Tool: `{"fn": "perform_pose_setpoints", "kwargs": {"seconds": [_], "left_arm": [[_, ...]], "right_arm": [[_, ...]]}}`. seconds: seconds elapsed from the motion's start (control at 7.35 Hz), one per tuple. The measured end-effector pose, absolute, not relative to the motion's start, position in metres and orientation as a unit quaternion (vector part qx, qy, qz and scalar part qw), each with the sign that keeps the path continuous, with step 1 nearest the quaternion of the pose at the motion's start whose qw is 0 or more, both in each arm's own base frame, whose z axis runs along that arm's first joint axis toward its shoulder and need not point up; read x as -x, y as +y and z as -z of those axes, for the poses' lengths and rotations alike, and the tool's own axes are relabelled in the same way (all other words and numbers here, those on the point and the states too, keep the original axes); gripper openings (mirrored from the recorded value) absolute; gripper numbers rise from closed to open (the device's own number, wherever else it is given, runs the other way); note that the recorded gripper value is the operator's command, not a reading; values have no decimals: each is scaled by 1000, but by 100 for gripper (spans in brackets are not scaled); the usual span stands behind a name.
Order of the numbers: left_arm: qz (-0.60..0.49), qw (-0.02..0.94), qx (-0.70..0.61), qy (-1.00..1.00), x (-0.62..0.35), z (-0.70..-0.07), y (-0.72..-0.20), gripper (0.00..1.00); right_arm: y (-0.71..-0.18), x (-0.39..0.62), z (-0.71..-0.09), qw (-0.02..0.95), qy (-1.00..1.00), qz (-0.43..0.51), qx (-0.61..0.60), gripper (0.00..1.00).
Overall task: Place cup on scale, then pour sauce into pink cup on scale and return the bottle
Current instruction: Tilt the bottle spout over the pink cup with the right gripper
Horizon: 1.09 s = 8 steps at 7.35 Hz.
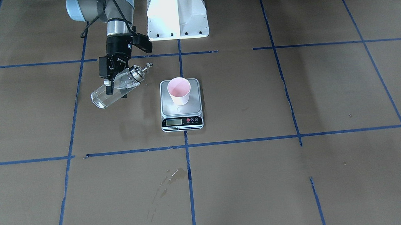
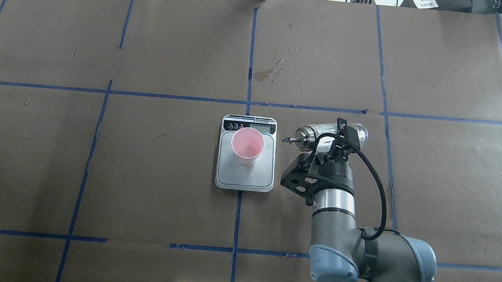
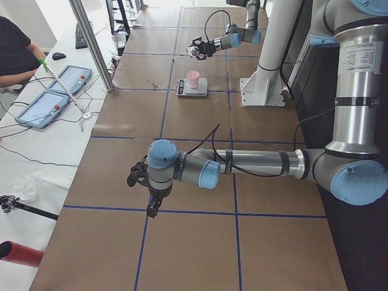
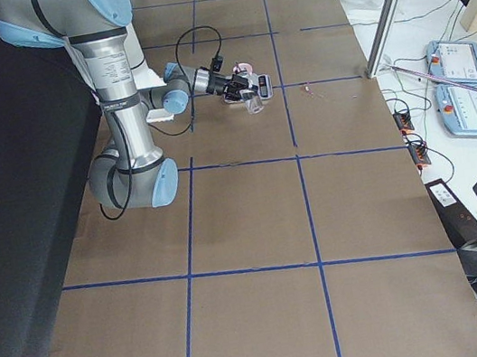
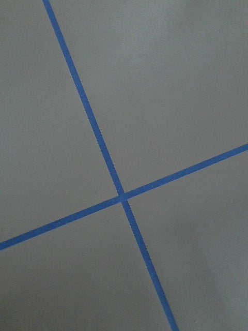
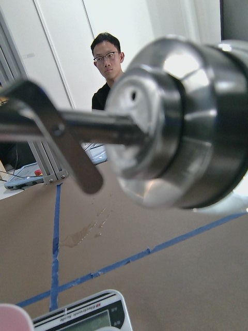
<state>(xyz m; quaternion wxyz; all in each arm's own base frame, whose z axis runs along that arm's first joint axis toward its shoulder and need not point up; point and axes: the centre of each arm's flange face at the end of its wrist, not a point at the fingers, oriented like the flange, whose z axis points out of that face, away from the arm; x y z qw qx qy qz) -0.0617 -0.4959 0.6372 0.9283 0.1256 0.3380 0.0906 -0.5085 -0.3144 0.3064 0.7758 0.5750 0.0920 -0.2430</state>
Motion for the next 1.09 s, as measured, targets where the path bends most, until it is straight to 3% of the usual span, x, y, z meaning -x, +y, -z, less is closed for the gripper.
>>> {"fn": "perform_pose_setpoints", "kwargs": {"seconds": [1.09], "left_arm": [[-88,928,-134,337,62,-643,-496,100]], "right_arm": [[-345,544,-269,726,252,337,-543,0]]}}
